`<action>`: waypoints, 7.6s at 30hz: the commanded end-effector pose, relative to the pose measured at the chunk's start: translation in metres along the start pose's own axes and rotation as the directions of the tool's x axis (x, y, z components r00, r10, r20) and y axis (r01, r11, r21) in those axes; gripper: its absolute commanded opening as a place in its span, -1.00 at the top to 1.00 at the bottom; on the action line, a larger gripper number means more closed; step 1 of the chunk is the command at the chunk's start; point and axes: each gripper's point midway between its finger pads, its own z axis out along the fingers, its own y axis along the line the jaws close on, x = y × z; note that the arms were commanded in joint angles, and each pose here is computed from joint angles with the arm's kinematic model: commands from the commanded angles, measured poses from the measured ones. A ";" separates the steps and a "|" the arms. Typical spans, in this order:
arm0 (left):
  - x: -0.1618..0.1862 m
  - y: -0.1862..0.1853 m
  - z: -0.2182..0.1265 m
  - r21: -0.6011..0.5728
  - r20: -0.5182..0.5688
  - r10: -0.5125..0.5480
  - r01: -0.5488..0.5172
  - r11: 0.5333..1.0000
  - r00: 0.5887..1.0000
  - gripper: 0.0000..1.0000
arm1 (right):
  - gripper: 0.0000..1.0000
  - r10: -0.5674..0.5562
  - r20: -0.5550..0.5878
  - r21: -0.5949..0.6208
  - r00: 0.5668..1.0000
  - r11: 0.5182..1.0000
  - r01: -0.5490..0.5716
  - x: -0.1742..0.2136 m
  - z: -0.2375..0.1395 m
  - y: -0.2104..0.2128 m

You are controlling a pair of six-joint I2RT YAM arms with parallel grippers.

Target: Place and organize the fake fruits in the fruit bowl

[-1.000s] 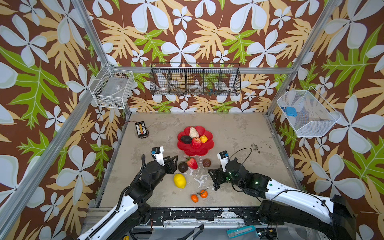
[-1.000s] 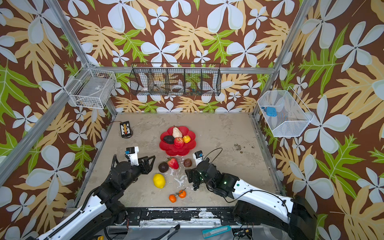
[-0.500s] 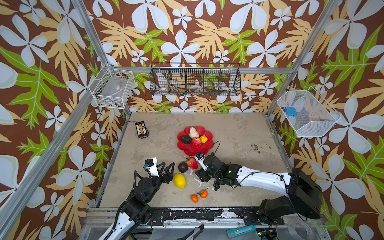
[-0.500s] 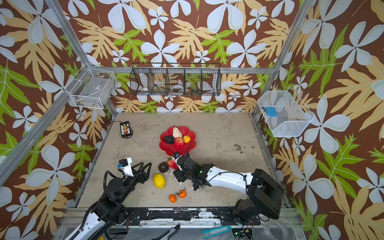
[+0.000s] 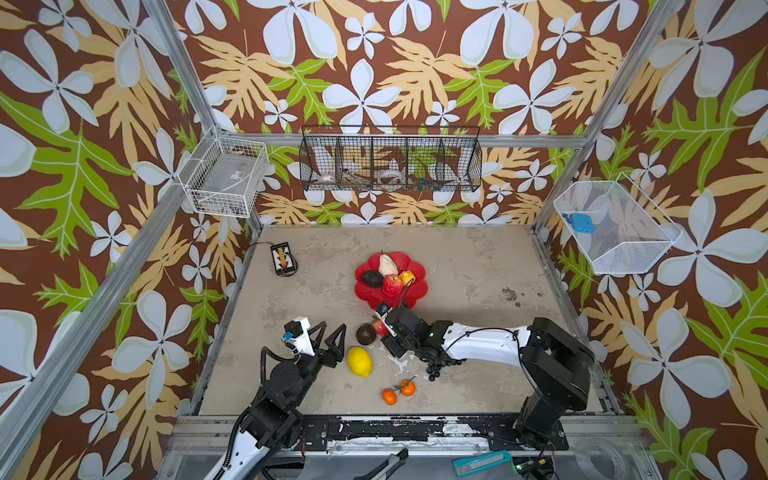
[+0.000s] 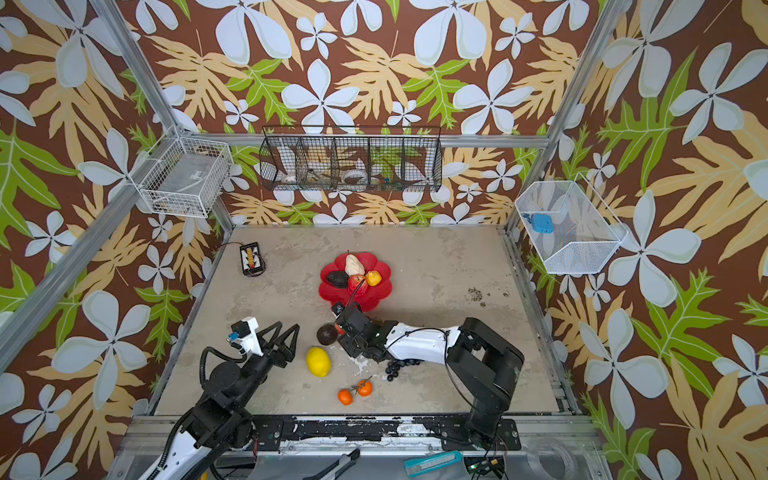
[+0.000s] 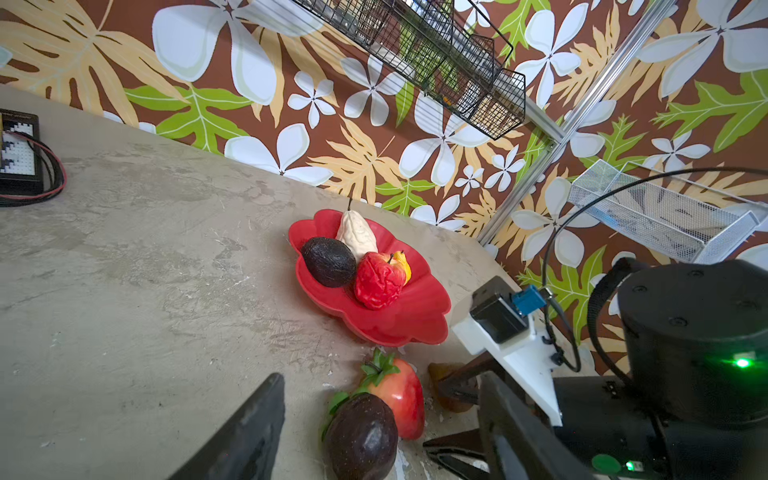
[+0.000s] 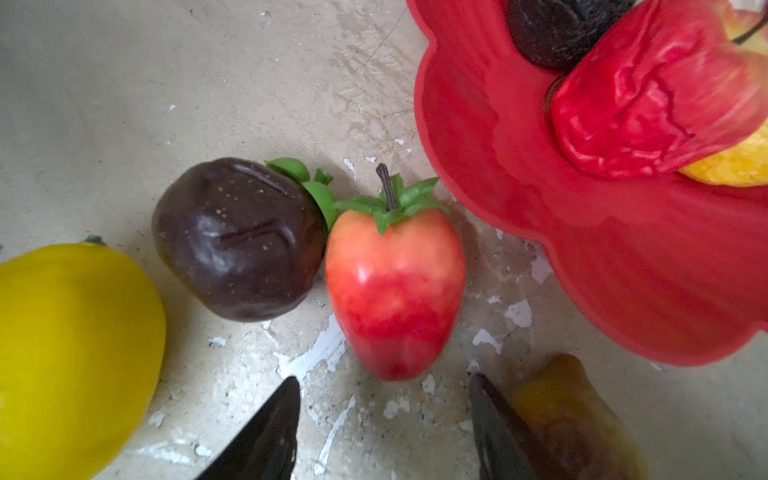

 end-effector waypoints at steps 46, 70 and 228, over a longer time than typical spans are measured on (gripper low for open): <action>-0.004 0.004 0.001 -0.019 0.035 -0.022 0.023 1.000 0.999 -0.51 | 0.04 -0.024 0.021 0.076 0.999 0.997 0.022 -0.002 0.011 -0.002; 0.043 -0.054 0.030 0.184 -0.323 -0.185 0.253 0.950 0.928 -0.45 | 0.03 0.040 0.146 0.076 0.989 0.996 -0.051 0.022 -0.061 -0.008; 0.057 0.050 0.213 -0.367 -0.334 -0.204 0.073 0.927 0.920 0.64 | -0.54 0.180 0.494 0.248 0.851 0.908 -0.337 0.077 -0.154 -0.083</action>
